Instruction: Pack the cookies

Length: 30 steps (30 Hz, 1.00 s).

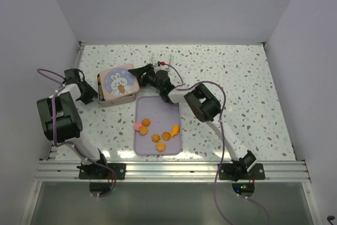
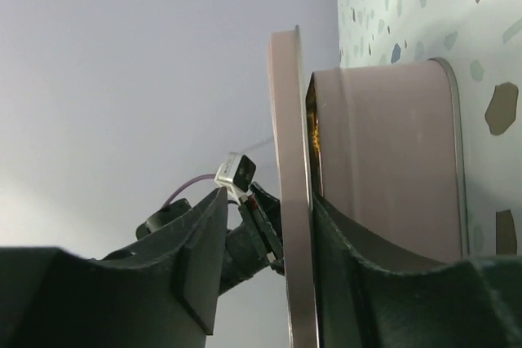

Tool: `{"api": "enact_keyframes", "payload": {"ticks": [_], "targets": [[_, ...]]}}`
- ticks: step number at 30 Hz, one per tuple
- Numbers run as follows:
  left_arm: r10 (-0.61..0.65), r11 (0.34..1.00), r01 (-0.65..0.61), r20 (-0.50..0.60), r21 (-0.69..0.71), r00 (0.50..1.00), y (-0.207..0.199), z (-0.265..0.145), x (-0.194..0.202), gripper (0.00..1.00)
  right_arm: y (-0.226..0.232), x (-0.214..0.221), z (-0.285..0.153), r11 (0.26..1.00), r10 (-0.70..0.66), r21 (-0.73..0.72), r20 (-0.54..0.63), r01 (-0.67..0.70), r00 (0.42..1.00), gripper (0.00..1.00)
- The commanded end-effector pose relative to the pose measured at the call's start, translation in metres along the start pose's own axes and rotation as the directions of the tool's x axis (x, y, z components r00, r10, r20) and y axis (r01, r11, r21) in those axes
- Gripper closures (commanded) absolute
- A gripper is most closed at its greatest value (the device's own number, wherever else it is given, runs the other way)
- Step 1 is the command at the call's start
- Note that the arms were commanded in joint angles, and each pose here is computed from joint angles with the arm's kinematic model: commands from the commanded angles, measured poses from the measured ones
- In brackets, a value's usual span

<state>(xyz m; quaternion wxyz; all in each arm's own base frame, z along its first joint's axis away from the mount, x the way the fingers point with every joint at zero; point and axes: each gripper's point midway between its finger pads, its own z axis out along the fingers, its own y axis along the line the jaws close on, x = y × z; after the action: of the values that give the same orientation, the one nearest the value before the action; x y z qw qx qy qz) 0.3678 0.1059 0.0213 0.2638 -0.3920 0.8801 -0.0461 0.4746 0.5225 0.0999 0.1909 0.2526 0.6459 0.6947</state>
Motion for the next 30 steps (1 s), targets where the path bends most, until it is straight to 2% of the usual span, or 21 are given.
{"api": "enact_keyframes", "payload": {"ticks": [1, 9, 16, 21, 30], "targets": [[-0.003, 0.999, 0.002, 0.021, 0.054, 1.0, -0.015, 0.001, 0.003, 0.59, 0.017, 0.017, -0.005, 0.999, -0.041, 0.025, -0.037, 0.041, 0.999, 0.5], [0.003, 0.998, -0.004, 0.012, 0.069, 1.0, -0.026, 0.0, 0.012, 0.59, 0.006, 0.023, -0.022, 0.989, -0.078, 0.119, -0.062, 0.085, 0.995, 0.29], [-0.004, 0.997, 0.003, 0.007, 0.072, 1.0, -0.027, -0.002, 0.016, 0.6, -0.001, 0.033, -0.035, 0.96, -0.154, 0.211, -0.138, 0.182, 0.978, 0.27], [-0.003, 0.998, 0.002, 0.01, 0.07, 1.0, -0.027, -0.002, 0.017, 0.61, -0.012, 0.03, -0.043, 0.9, -0.239, 0.324, -0.192, 0.291, 0.952, 0.25], [0.0, 0.998, -0.001, 0.008, 0.065, 1.0, -0.026, -0.001, 0.017, 0.62, -0.015, 0.007, -0.055, 0.855, -0.284, 0.391, -0.2, 0.342, 0.938, 0.22]]}}
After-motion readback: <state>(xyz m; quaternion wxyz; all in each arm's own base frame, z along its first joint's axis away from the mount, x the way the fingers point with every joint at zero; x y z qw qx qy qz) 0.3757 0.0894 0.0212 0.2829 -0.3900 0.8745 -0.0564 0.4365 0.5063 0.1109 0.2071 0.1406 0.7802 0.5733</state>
